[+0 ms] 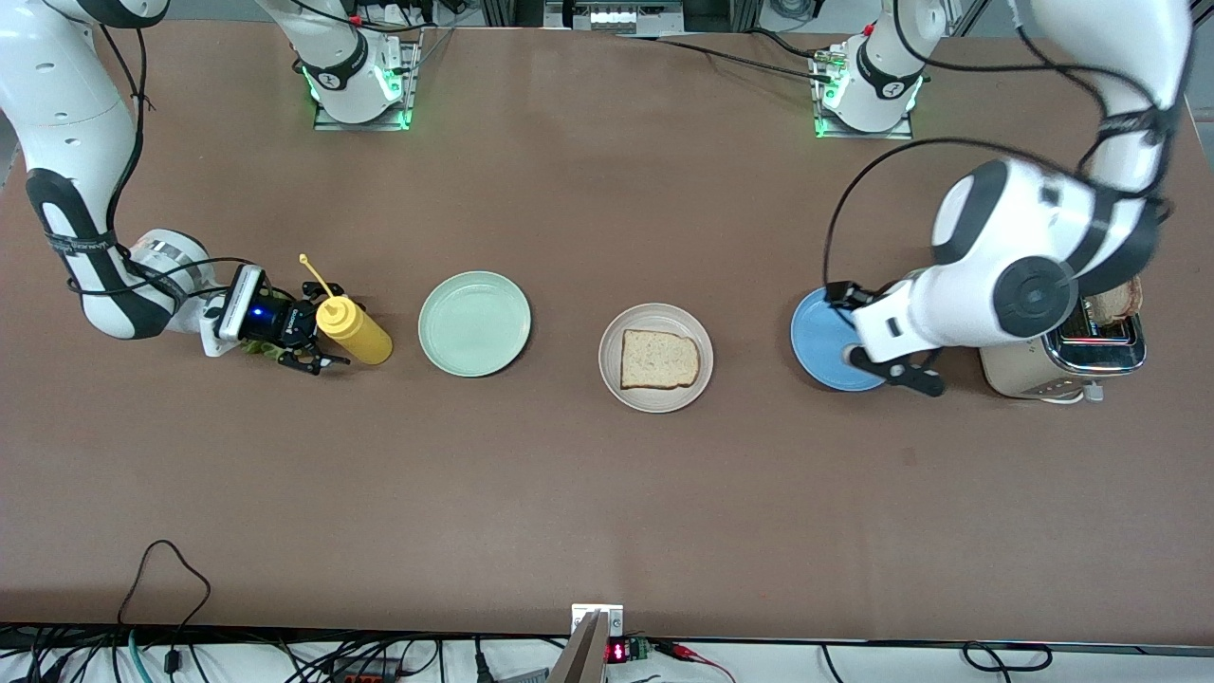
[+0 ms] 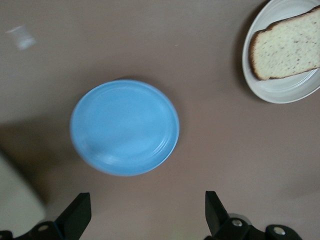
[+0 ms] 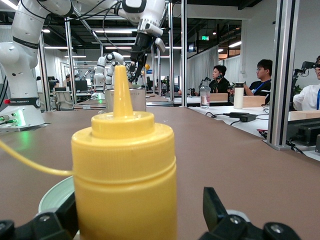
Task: Make sandwich in beige plate with both arms
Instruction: 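Grasp the yellow bottle with the right gripper while the left gripper withdraws, then lift the yellow bottle and carry it over the bread with the right gripper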
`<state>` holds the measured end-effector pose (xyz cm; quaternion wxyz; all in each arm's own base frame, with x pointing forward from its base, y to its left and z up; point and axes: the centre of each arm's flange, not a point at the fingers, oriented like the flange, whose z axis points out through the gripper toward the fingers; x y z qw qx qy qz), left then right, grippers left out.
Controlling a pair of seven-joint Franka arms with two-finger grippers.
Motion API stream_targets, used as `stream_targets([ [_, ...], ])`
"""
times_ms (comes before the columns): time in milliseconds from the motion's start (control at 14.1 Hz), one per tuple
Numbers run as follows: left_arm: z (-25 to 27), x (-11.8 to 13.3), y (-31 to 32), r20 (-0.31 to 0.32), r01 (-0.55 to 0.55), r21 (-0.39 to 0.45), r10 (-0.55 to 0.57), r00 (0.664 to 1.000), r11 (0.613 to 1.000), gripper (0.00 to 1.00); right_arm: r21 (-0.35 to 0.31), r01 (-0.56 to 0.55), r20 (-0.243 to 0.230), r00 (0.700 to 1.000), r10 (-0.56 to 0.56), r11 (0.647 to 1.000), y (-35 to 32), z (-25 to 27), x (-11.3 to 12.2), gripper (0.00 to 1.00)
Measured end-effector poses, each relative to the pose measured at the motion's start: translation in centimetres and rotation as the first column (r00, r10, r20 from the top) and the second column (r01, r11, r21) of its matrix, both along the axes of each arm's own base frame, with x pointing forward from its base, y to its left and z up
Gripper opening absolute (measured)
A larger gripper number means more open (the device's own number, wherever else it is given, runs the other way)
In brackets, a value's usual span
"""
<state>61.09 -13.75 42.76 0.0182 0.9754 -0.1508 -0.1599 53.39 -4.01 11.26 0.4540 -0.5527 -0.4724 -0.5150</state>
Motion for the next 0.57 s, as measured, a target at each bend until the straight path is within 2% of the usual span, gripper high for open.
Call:
stream_targets([
  [355, 10.6, 0.1, 1.8, 0.073, -0.037, 0.045, 0.034, 0.997, 0.998, 1.0, 0.017, -0.006, 0.005, 1.0, 0.006, 1.0, 2.2, 0.2, 0.5, 1.0],
  [569, 15.6, -1.4, 3.4, 0.169, -0.083, 0.099, 0.066, 0.983, 0.992, 1.0, 0.017, -0.009, 0.006, 1.0, 0.009, 1.0, 2.3, 0.2, 0.5, 0.68],
])
